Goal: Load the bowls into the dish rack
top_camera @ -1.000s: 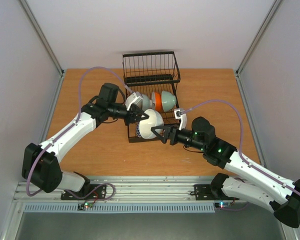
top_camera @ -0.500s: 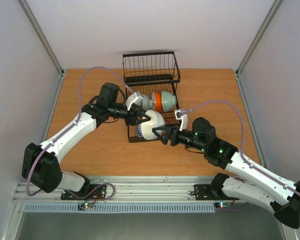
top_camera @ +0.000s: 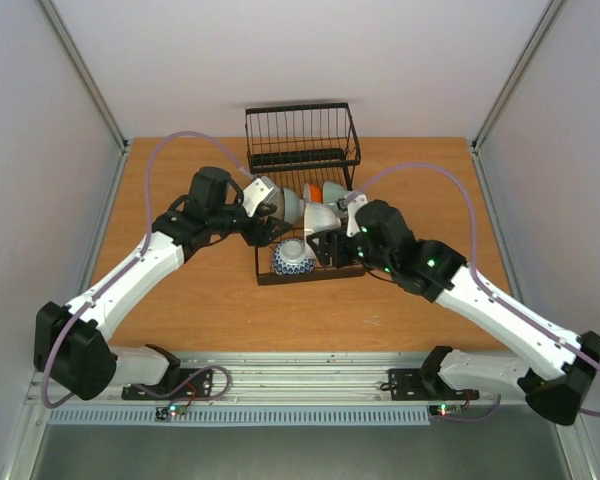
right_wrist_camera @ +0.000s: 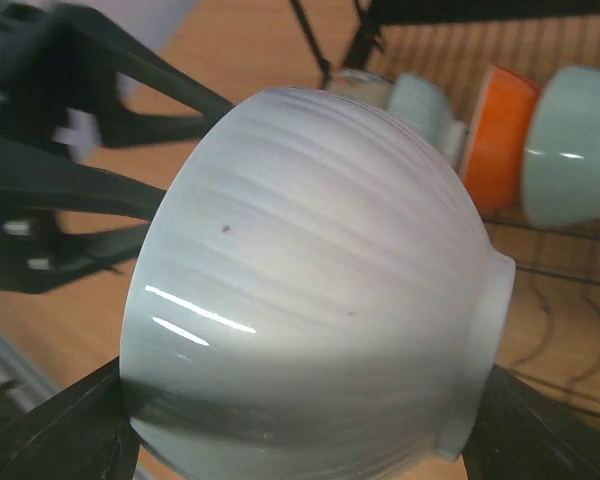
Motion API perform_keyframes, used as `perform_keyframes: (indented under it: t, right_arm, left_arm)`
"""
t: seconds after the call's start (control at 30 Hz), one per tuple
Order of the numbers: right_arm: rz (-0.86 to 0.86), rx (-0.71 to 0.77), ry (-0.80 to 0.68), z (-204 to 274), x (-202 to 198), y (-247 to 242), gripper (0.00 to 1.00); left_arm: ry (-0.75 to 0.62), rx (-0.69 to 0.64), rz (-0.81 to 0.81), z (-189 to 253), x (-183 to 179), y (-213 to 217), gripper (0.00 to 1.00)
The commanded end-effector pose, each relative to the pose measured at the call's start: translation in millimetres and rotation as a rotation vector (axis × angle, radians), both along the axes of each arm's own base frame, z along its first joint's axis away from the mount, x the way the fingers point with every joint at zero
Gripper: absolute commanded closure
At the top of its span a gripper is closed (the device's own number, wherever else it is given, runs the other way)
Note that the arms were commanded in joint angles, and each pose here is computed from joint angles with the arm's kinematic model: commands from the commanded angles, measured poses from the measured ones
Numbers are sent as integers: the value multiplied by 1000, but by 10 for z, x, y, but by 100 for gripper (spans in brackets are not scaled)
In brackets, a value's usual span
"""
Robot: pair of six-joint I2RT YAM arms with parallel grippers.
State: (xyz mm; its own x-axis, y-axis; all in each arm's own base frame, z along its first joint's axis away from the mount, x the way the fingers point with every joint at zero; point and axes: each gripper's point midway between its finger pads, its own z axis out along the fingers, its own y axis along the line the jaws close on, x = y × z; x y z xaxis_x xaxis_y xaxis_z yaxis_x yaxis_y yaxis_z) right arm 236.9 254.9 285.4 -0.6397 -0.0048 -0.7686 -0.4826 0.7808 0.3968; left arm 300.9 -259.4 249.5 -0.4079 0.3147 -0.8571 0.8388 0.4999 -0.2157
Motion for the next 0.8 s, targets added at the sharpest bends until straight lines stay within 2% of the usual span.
perform_keyframes:
  t: [0.0, 0.23, 0.5, 0.77]
  right_arm:
    - [-82, -258, 29, -251, 178, -181, 99]
    - [-175, -504, 67, -593, 417, -321, 99]
    - [-190, -722, 68, -846, 614, -353, 99]
    - [-192, -841, 80, -1086, 761, -298, 99]
  left_arm:
    - [-139, 55, 104, 219, 159, 171, 33]
    - [-172, 86, 157, 262, 236, 286, 32]
    - [-159, 87, 151, 216, 246, 297, 31]
    - [-151, 89, 150, 186, 249, 298, 30]
